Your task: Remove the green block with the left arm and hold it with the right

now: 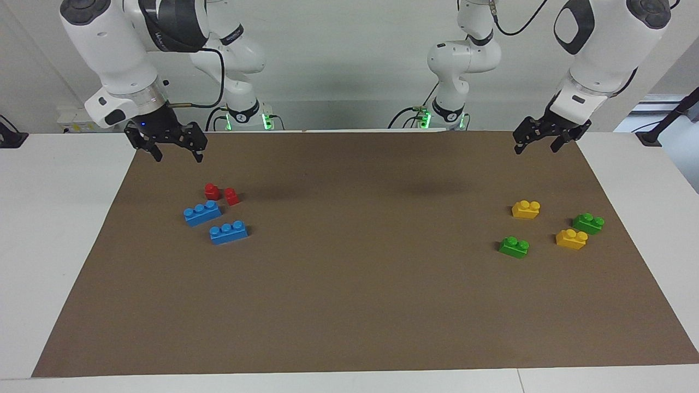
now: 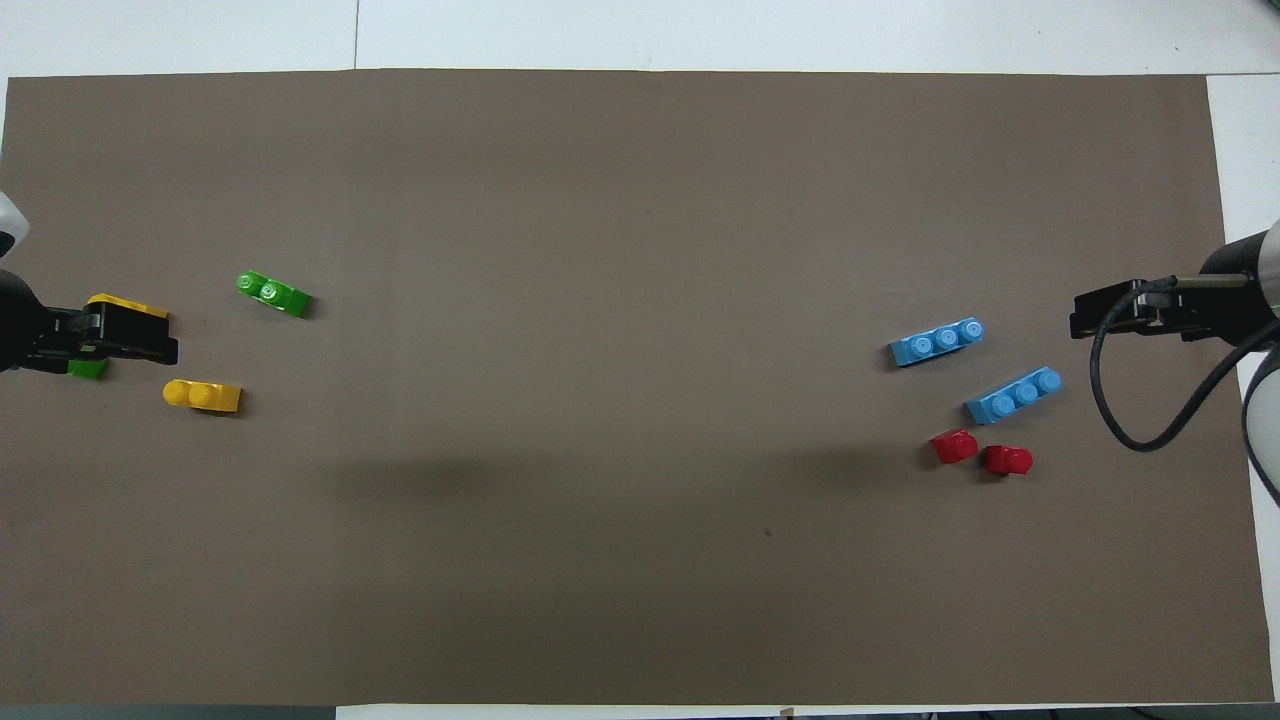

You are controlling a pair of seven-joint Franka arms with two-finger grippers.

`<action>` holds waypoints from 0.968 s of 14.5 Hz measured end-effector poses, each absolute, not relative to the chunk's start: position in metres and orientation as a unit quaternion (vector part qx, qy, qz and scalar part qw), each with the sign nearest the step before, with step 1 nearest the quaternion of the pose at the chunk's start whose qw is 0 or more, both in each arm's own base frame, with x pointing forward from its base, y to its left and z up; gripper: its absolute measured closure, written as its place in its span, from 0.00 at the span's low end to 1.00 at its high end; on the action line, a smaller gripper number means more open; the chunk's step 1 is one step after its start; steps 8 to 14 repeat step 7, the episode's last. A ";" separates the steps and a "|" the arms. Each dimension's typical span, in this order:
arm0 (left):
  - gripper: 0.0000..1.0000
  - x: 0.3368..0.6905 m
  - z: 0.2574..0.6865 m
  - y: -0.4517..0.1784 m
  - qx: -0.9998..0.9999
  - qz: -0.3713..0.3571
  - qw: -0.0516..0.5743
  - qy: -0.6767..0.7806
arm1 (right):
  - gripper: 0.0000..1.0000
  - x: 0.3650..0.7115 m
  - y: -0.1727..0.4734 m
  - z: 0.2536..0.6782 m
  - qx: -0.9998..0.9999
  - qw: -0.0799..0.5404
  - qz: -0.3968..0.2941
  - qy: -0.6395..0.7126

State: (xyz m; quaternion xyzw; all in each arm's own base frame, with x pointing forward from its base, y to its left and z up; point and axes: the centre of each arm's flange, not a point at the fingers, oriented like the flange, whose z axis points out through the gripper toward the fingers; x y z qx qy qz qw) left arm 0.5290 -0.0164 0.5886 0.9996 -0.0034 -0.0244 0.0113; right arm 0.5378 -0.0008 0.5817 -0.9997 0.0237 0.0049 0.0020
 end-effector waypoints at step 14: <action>0.00 0.529 0.589 -0.016 1.000 -0.025 0.011 -0.003 | 0.00 0.538 -0.001 0.582 -1.000 0.002 0.005 0.021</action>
